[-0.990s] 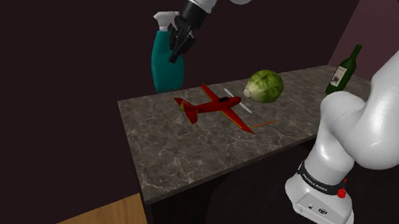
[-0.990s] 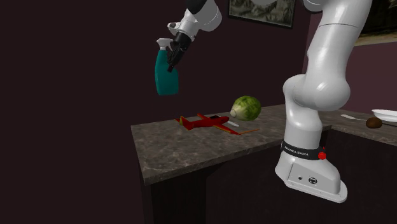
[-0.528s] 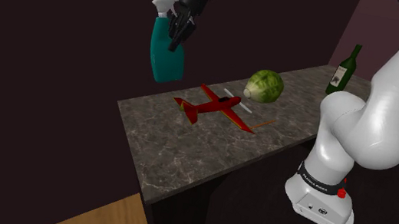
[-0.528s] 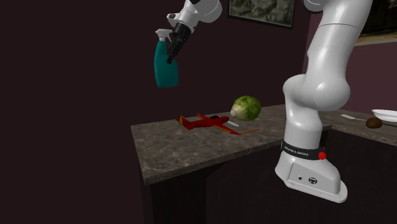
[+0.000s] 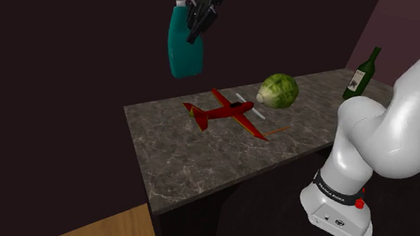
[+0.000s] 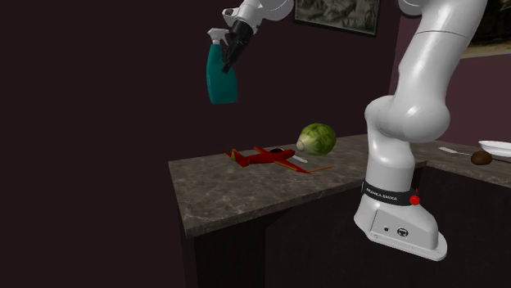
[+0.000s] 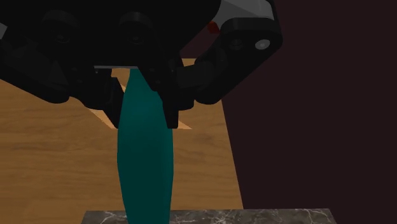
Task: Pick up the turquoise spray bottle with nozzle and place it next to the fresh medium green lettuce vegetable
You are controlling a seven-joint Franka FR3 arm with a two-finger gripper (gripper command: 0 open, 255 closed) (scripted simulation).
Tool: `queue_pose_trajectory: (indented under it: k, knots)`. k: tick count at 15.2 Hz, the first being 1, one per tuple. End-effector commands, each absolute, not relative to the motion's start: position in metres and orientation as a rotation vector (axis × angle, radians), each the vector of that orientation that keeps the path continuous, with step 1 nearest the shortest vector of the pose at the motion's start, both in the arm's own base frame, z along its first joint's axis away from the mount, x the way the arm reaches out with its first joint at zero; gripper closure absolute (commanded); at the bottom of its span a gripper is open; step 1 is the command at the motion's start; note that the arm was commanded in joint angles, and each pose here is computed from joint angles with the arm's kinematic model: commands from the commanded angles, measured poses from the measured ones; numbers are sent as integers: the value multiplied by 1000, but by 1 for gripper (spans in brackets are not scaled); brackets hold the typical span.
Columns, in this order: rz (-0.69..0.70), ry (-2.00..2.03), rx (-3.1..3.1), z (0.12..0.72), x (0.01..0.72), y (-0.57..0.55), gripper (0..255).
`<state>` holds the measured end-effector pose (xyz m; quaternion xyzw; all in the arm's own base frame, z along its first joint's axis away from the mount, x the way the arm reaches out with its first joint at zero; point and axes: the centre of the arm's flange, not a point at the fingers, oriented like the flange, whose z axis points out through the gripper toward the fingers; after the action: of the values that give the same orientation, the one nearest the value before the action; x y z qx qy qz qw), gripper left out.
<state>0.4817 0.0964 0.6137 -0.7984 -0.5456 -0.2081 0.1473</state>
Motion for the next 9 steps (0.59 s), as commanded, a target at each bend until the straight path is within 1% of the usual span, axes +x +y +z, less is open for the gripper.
queue_pose_trajectory:
  k: [1,9]
  knots:
    - [-598,-1570,-2297,614,469,74,255]
    - [-598,-1570,-2297,615,417,-18,255]
